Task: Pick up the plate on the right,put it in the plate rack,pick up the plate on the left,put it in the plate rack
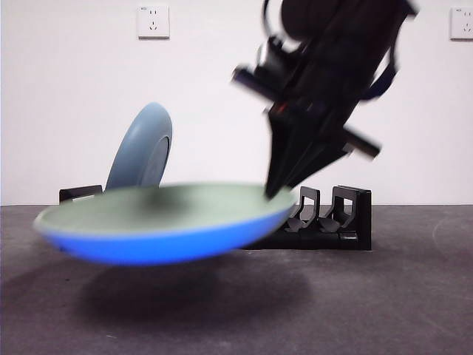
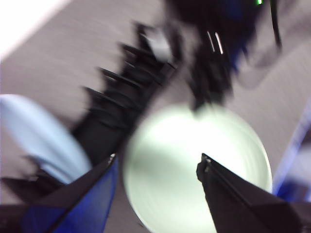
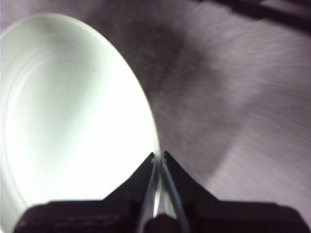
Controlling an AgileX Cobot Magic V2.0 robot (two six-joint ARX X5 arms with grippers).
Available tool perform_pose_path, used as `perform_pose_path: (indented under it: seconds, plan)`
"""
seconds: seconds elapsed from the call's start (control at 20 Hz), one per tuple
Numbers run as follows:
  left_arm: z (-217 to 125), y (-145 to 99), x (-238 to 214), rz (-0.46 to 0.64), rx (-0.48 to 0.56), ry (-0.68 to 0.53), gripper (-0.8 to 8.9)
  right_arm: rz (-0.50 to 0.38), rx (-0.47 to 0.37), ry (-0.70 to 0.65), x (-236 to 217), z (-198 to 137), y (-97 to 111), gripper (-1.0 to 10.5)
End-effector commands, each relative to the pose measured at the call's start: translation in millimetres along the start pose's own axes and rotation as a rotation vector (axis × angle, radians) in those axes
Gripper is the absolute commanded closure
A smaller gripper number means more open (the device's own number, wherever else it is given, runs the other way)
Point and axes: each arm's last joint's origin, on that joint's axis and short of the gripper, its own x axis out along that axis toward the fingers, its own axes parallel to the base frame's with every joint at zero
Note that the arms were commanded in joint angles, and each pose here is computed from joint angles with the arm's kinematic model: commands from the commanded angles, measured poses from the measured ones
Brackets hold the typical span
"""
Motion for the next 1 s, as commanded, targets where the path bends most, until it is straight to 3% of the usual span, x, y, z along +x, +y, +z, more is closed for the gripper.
perform_pose_path:
  seconds: [0.05,0.25,0.5,0.75,1.0]
  plan:
    - [2.7,-15.6,11.4,-0.08,0.09,0.035,5.29,-0.015,-0.007,-0.023,-21.0,-3.3,-5.1,9.6]
    - [15.2,-63.3,30.6,-0.211,0.248,0.049,5.29,-0.04,0.019,-0.041,-52.3,-11.1,-16.4,9.6]
    - [16.5,-115.7,68.8,-0.202,0.422,0.178,5.3,-0.053,0.04,-0.052,-75.5,-19.7,-23.3,9.6]
    - [14.3,-135.1,108.6,-0.19,0.459,0.247,5.3,-0.056,0.034,-0.05,-90.3,-28.5,-20.2,9.6]
    - [15.8,-141.6,121.6,-0.203,0.473,0.228,5.31,0.019,0.029,-0.061,-101.1,-33.3,-18.6,9.6]
